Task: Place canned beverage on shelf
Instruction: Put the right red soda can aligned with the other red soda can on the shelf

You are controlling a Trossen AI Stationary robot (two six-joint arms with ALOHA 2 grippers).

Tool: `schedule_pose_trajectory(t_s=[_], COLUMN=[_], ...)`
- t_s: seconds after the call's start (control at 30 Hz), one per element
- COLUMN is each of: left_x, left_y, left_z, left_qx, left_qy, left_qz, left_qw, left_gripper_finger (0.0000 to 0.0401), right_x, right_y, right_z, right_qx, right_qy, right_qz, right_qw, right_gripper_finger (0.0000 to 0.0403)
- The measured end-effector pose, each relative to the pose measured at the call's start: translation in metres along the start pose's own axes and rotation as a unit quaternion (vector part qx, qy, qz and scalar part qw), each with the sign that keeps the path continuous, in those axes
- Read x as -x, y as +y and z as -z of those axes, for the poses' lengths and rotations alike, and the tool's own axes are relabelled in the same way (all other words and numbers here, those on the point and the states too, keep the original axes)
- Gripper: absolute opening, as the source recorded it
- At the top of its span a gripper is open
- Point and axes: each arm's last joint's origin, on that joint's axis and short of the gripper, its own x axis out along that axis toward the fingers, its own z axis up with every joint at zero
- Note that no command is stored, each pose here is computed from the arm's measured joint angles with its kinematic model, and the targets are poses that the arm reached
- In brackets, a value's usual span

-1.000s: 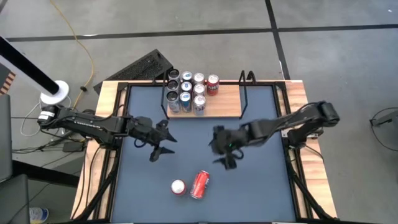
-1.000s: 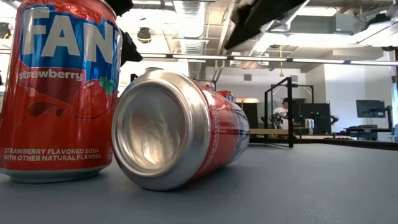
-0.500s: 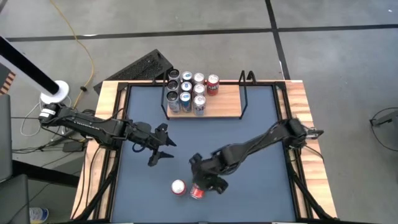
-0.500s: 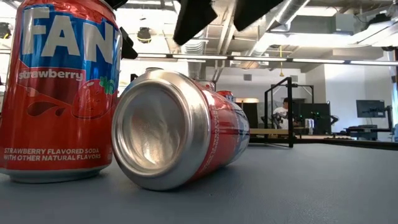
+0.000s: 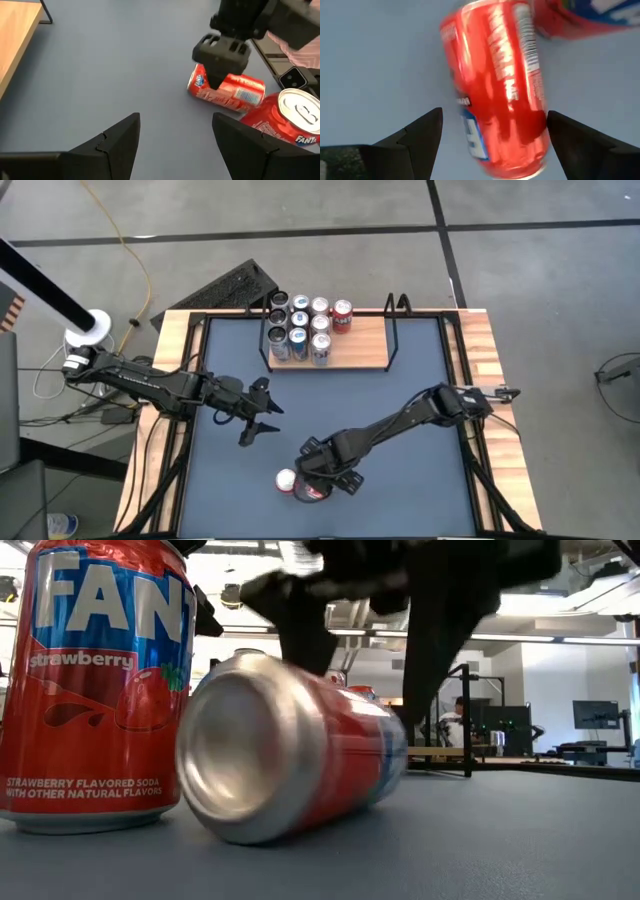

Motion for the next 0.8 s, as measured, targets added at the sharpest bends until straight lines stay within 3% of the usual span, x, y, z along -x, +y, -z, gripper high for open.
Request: schedule_pose_trajectory(t_s=[0.2,0.37,0.57,0.8], left_x=[0.0,0.0,0.0,0.0], left_y=[0.0,0.0,0.0,0.002], left_z=[0.0,0.0,0.0,0.0], left_qx=[0.007,0.007,0.008,0.016], left_qy=[0.0,0.0,0.0,-0.003], left_qz=[-0.002,-0.002,-0.002,-0.025], left_qw=[1.0,1.0,1.0,1.0], left_gripper_finger=[0.0238,0.0238,0.0238,0.0238], right_x=[-0.043,-0.056,-0.048,-0.024], right_y=[-0.001,-0.003,-0.003,-0.001], right_z=[0.009,0.012,0.012,0.012], right_qx=[-0.01,-0.033,-0.065,-0.102], right_qy=[0.073,0.094,0.088,0.09], right_qz=[-0.003,0.002,0.007,0.035], right_qw=[0.997,0.995,0.994,0.99], right_gripper_finger=[0.0336,0.033,0.0297,0.0288])
